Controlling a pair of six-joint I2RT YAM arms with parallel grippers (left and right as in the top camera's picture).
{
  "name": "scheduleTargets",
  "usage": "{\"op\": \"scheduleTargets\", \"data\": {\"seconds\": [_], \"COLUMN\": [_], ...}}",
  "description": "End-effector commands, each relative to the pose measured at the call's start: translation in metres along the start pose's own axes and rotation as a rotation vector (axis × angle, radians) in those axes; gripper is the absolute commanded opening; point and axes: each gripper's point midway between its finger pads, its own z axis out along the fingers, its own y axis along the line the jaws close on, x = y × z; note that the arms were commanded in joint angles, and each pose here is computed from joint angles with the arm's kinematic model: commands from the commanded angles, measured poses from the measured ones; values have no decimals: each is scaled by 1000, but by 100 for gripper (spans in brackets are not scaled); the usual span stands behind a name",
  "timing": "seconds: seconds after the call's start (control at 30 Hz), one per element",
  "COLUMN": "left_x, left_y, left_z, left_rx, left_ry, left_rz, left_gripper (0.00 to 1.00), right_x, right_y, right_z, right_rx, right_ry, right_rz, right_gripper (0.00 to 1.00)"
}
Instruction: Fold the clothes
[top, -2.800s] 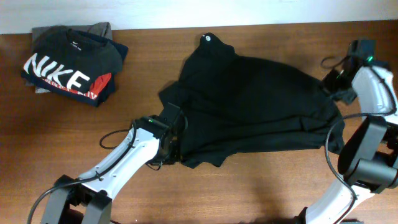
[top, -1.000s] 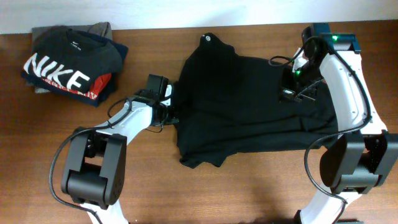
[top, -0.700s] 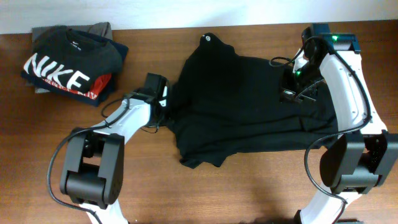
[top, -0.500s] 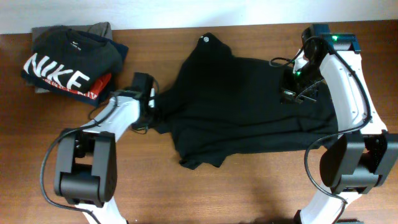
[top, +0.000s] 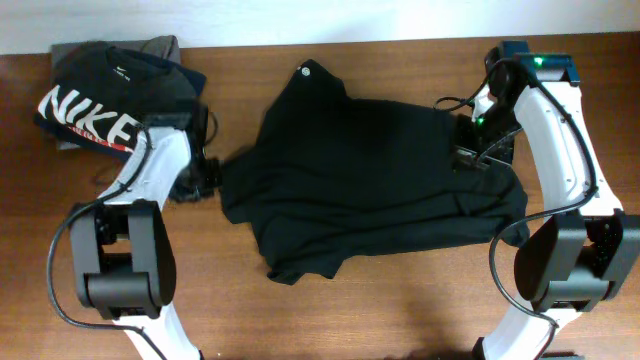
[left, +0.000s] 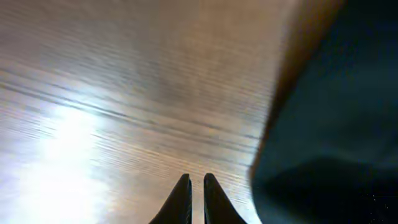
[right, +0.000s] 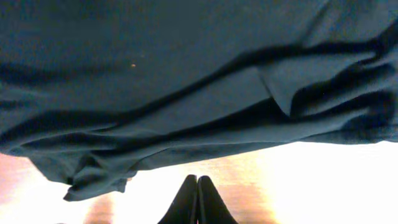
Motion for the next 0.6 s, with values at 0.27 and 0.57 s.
{"op": "scheduleTargets", "data": {"seconds": [0.27, 0.57], "left_x": [-6, 38], "left_y": [-18, -41], "left_z": [-113, -170], "left_rx": [36, 79], "left_ry": [-102, -186], "left_rz": [72, 142], "left_gripper": [9, 27], "right_x": [7, 52], "right_y": [-13, -25], "right_z": [-21, -65], "right_rx": [93, 152], "right_ry": [-57, -112], "right_rz": [52, 36], "right_gripper": [4, 4]}}
